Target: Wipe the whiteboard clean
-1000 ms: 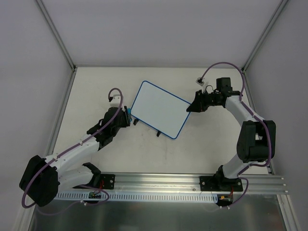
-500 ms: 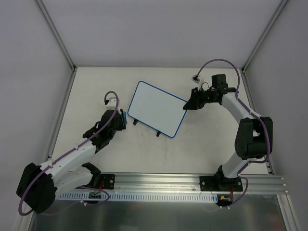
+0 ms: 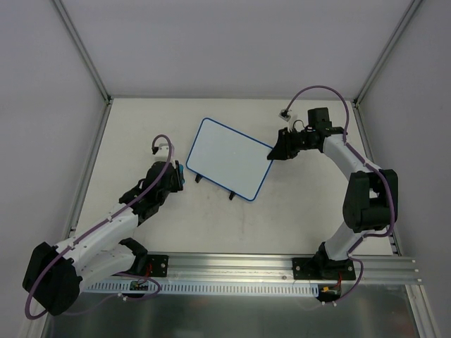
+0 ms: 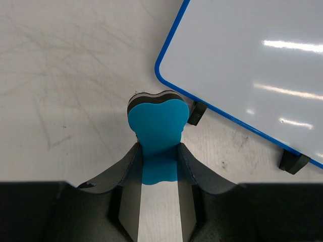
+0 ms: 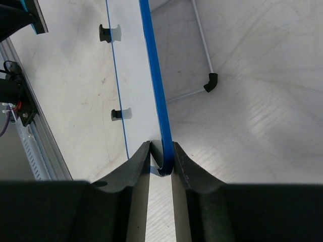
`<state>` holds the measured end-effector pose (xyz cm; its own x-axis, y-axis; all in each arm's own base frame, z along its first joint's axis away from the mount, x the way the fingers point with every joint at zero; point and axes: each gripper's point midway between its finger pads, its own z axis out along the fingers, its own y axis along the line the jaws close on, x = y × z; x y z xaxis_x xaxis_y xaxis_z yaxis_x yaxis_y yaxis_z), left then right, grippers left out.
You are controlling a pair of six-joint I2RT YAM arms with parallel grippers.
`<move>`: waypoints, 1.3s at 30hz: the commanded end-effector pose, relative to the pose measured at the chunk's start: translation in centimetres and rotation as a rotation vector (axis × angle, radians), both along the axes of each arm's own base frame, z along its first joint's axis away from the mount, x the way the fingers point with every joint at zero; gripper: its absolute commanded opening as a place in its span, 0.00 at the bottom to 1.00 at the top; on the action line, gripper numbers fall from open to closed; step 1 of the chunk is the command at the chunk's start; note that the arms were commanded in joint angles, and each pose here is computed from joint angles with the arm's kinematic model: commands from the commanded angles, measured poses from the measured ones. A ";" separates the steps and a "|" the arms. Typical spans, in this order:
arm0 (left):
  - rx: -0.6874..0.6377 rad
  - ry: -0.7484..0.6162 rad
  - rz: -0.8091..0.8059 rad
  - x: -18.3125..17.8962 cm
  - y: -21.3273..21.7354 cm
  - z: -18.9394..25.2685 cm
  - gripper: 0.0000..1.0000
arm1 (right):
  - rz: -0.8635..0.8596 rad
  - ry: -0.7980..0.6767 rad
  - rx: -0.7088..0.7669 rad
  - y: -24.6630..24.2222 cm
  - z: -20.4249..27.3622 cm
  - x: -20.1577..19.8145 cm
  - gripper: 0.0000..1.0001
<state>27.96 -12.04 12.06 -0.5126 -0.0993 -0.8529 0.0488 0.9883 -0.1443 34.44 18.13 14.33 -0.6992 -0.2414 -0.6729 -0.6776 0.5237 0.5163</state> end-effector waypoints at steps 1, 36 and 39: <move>0.013 -0.040 0.012 0.3 0.6 1.4 0.00 | -0.008 -0.029 -0.043 -0.4 -0.6 0.6 0.25; -0.066 0.341 0.192 0.5 3.5 -6.9 0.00 | -0.680 -0.411 -0.311 -11.6 16.7 -0.1 0.99; -0.087 0.392 0.190 1.0 3.3 -7.5 0.01 | -0.781 -0.487 -0.338 -13.6 19.8 -1.4 0.99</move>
